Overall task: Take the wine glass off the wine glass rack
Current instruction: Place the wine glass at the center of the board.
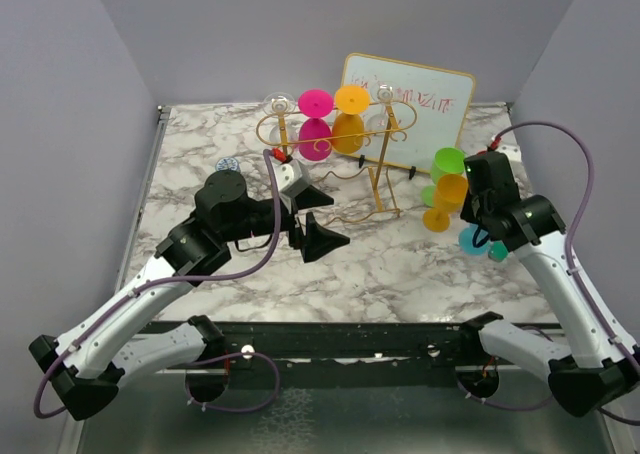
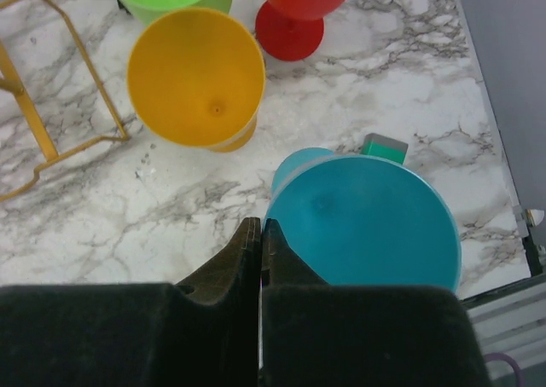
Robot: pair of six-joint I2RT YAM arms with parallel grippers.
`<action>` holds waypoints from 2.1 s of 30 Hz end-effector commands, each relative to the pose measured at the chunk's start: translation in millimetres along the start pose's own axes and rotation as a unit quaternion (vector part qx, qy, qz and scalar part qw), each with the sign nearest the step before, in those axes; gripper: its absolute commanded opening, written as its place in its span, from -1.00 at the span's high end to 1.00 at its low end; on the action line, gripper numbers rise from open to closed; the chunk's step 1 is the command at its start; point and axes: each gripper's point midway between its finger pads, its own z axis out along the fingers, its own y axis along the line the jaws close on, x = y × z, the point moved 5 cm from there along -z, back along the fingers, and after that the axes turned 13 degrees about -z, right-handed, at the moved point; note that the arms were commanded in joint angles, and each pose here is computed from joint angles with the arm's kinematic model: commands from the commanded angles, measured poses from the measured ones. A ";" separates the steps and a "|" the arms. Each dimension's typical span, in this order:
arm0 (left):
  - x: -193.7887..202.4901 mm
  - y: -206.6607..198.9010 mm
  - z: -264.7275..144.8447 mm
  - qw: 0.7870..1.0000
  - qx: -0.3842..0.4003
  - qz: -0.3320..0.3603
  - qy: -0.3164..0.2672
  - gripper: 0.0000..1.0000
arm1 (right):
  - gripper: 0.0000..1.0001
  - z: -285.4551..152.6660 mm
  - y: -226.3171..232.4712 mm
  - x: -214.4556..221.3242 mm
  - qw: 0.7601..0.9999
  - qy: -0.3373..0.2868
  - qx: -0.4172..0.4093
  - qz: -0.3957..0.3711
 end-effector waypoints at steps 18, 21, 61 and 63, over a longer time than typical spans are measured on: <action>3.9 3.7 -7.6 1.000 -0.026 0.001 0.003 -0.98 | 0.99 89.6 -28.5 -52.5 0.993 -0.025 0.030 0.110; 5.5 4.5 -9.7 1.000 -0.030 0.003 0.001 -0.98 | 0.99 95.4 -29.0 -51.2 0.993 -0.021 0.034 0.114; 13.0 13.2 -6.3 0.999 -0.048 -0.005 0.010 -0.98 | 0.53 121.8 -30.5 -41.8 0.990 0.020 0.061 0.123; 14.3 13.9 -6.3 0.999 -0.049 -0.006 0.011 -0.98 | 0.53 120.6 -29.7 -41.5 0.991 0.022 0.056 0.121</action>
